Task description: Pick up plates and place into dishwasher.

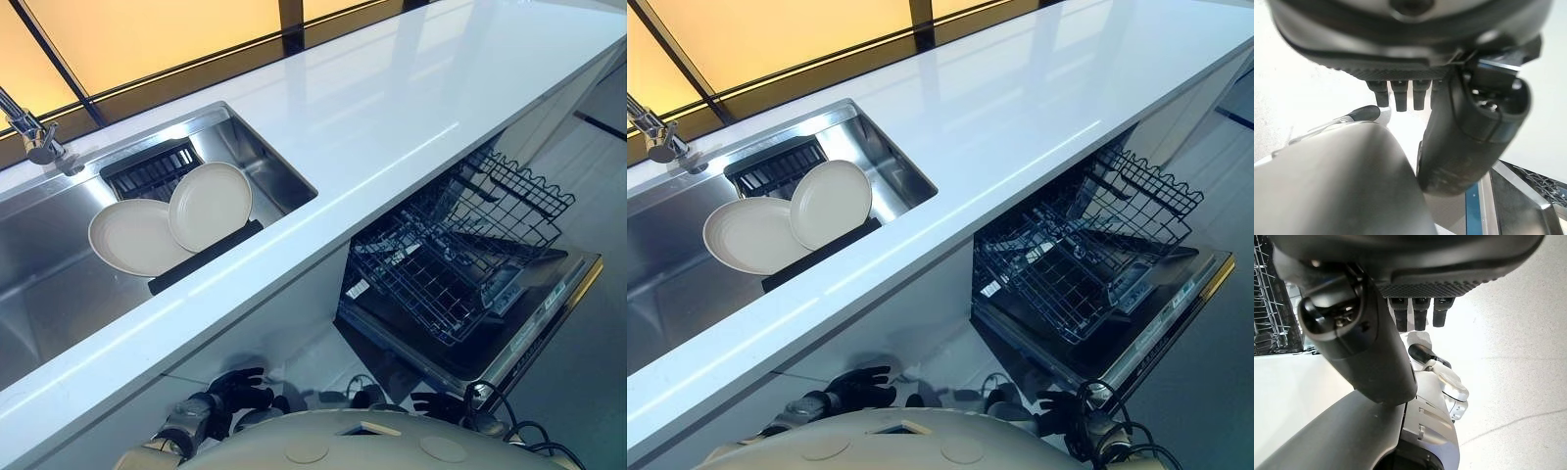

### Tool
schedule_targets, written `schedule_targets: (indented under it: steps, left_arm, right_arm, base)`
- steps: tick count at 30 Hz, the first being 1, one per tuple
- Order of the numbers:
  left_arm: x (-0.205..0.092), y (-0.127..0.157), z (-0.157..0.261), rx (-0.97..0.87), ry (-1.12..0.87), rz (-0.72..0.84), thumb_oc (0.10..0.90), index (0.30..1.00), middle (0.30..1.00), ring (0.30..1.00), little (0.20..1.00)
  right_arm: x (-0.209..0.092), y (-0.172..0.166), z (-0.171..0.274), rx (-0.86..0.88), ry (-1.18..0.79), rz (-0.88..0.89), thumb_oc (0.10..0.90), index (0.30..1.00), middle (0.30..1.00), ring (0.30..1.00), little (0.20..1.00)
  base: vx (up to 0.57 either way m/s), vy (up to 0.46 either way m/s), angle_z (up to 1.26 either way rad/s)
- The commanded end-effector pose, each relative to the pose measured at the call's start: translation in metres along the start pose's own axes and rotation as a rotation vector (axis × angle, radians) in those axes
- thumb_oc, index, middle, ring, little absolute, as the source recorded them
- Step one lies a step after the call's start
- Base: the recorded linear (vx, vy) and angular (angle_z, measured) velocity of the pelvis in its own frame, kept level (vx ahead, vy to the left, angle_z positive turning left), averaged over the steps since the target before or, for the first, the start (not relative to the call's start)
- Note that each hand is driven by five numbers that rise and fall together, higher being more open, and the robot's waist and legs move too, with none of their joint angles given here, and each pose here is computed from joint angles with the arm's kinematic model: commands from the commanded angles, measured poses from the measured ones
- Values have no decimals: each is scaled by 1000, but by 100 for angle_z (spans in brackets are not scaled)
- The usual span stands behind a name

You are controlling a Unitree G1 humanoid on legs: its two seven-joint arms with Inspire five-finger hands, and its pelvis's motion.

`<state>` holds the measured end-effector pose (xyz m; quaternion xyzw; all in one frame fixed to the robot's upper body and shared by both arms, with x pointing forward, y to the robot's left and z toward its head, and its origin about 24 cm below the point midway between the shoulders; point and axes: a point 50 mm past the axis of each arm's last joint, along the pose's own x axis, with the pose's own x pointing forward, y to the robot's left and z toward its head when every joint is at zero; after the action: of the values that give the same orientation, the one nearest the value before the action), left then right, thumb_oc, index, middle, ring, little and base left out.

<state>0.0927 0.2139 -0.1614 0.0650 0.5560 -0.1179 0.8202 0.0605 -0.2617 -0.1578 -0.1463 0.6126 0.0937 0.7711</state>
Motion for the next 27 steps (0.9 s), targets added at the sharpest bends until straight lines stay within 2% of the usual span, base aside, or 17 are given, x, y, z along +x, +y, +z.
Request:
schedule_targets:
  steps: [1,10,15,19,23,25,27]
  left_arm:
    - [2,-1,6,-16,-38,-22,800,900,900,900,900]
    - [1,-2,8,-27,-52,-63,800,900,900,900,900]
    - [1,-3,31,-48,-189,-127,800,900,900,900,900]
    - [-2,-8,58,-85,-313,-261,800,900,900,900,900]
    - [-12,-20,96,96,-445,-437,800,900,900,900,900]
    - [-26,-29,127,263,-545,-553,800,900,900,900,900]
    - [-40,-35,150,339,-623,-660,800,900,900,900,900]
  right_arm:
    - [6,13,28,-9,-85,50,800,900,900,900,900]
    - [6,12,28,-21,-79,46,800,900,900,900,900]
    - [6,7,31,-40,-80,41,800,900,900,900,900]
    - [4,0,34,-51,-80,30,800,900,900,900,900]
    - [3,-8,39,-58,-85,14,800,900,900,900,900]
    - [1,-14,42,-70,-89,4,800,900,900,900,900]
    - [0,-17,43,-82,-92,-4,800,900,900,900,900]
  base:
    - [0,0,0]
    - [0,0,0]
    - [0,0,0]
    - [0,0,0]
    - [-28,17,0]
    - [-42,34,1]
    - [-36,29,0]
